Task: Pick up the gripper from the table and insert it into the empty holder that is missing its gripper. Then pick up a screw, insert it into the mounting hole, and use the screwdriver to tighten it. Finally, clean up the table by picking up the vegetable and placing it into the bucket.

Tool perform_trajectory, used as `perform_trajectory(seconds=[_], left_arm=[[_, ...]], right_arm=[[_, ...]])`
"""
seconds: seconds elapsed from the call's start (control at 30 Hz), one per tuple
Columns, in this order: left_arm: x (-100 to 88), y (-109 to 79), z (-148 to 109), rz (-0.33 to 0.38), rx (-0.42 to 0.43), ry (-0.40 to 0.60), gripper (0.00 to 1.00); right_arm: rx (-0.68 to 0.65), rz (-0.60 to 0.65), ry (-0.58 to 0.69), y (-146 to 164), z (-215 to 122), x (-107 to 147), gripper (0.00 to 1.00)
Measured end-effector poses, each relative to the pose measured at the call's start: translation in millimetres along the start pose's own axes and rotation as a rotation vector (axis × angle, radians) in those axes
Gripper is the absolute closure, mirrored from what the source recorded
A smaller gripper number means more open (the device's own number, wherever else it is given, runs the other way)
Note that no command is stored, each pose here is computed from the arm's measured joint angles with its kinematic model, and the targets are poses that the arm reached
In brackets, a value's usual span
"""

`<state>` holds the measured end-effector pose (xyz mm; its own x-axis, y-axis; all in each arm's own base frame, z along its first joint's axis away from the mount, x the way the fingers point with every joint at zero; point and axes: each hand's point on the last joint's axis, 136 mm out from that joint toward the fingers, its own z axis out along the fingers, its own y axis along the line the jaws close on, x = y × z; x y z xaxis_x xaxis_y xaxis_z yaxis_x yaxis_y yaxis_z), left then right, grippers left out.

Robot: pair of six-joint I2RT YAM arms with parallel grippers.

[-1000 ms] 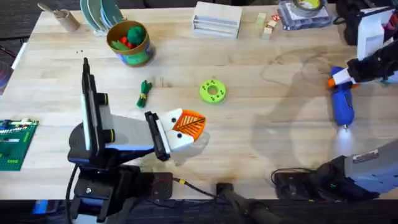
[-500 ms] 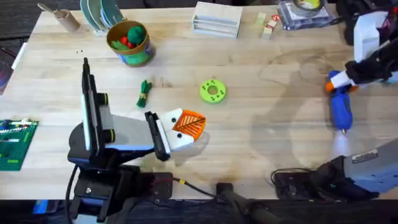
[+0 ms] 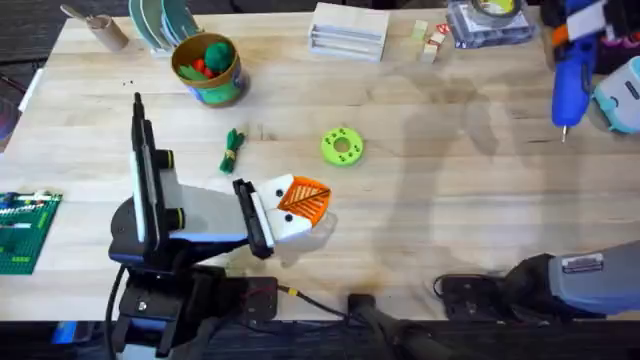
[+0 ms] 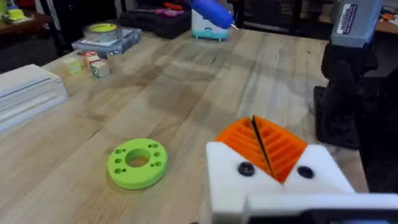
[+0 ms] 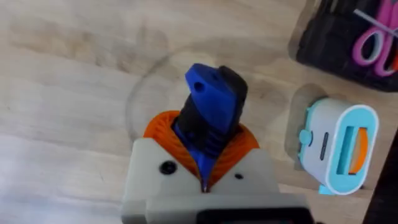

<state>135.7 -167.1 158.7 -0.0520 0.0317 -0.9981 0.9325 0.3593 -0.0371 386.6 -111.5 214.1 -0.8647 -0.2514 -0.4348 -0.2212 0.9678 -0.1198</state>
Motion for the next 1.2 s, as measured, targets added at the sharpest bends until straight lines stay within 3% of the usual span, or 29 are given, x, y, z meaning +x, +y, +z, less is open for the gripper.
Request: perform_trajectory(seconds=[0.13,0.27,0.47,0.53,0.77,0.9,0.97,1.0,1.2], left_arm=[[0.0,0.0,0.0,0.000,0.000,0.000,0.997],[0.0,0.0,0.0,0.000,0.000,0.000,0.997],[0.0,0.0,0.0,0.000,0.000,0.000,0.997],[0.0,0.0,0.0,0.000,0.000,0.000,0.997],[0.0,0.0,0.0,0.000,0.000,0.000,0.997],[0.0,0.0,0.0,0.000,0.000,0.000,0.997],[0.0,0.0,0.0,0.000,0.000,0.000,0.997],[0.0,0.0,0.0,0.000,0.000,0.000,0.997],[0.0,0.0,0.0,0.000,0.000,0.000,0.997]], right_arm=[[0.046,0.026,-0.095,-3.4,-23.2,-22.2,0.970],[0.109,0.037,-0.215,-4.0,-67.4,-36.1,0.970],[0.195,0.041,-0.368,4.6,-141.9,-34.2,0.970],[0.257,0.072,-0.440,4.4,-169.3,-19.0,0.970],[0.178,0.131,-0.594,34.9,-143.5,-4.0,0.970],[0.135,0.111,-0.722,62.2,-143.0,-11.4,0.970],[0.104,0.083,-0.821,80.4,-150.5,-20.6,0.971],[0.042,0.036,-0.963,110.3,-161.3,-32.5,0.970],[-0.141,-0.027,-1.124,170.7,-156.0,-46.9,0.970]])
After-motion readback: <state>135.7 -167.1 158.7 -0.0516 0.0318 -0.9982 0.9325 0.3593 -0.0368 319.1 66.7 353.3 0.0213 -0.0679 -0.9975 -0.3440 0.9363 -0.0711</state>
